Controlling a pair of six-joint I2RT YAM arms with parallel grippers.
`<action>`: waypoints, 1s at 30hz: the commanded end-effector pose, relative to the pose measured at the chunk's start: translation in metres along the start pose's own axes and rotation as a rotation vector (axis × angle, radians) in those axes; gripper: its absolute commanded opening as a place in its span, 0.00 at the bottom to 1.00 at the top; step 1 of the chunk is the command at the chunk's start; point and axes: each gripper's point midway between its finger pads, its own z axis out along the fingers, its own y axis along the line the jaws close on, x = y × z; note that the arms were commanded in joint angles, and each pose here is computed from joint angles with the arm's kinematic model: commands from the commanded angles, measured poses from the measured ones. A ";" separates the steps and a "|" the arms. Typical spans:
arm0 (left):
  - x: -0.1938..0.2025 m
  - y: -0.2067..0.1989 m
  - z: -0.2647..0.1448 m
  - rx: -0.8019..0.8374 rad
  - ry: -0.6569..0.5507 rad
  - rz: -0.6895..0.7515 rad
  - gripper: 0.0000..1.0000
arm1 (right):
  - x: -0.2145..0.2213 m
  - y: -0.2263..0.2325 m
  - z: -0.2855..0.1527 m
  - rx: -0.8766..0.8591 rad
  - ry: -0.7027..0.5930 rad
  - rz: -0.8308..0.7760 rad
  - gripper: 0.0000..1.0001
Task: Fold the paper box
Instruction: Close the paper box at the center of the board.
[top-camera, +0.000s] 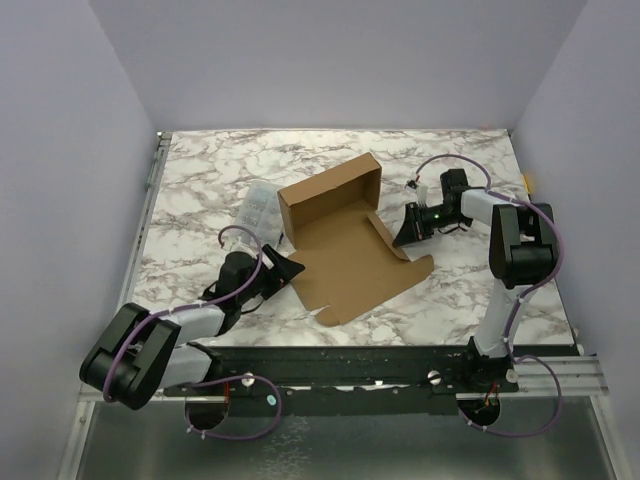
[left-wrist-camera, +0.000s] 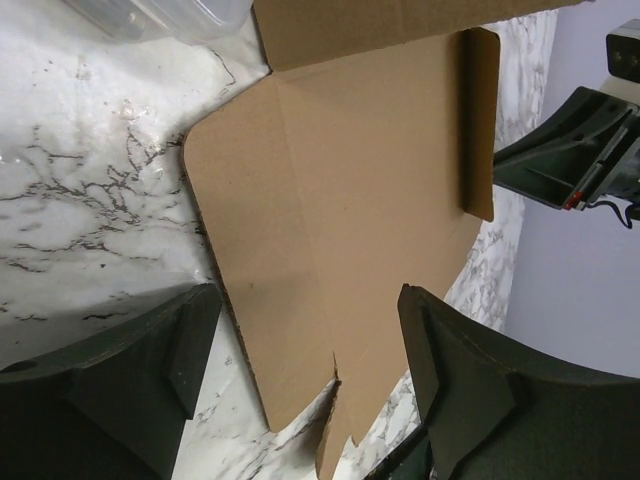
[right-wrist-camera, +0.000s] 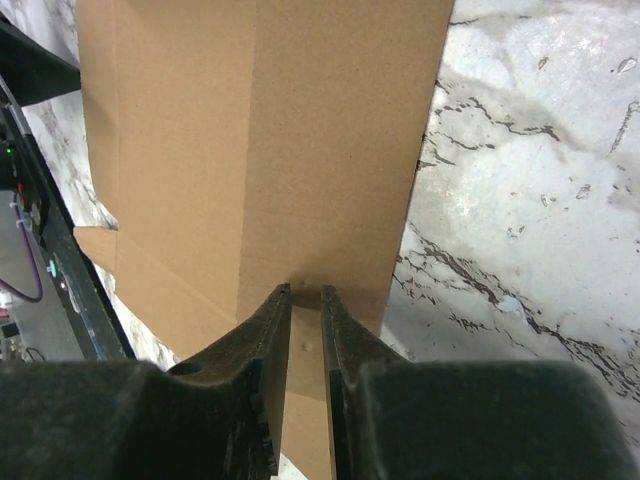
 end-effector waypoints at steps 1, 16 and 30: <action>0.027 0.045 -0.003 -0.141 0.092 -0.032 0.81 | 0.009 -0.002 0.005 -0.022 0.017 0.018 0.21; 0.017 0.016 -0.008 -0.002 0.040 -0.062 0.67 | 0.014 -0.005 0.008 -0.023 0.034 0.036 0.21; 0.019 0.021 -0.013 -0.082 0.082 -0.016 0.43 | 0.018 -0.005 0.010 -0.018 0.048 0.033 0.21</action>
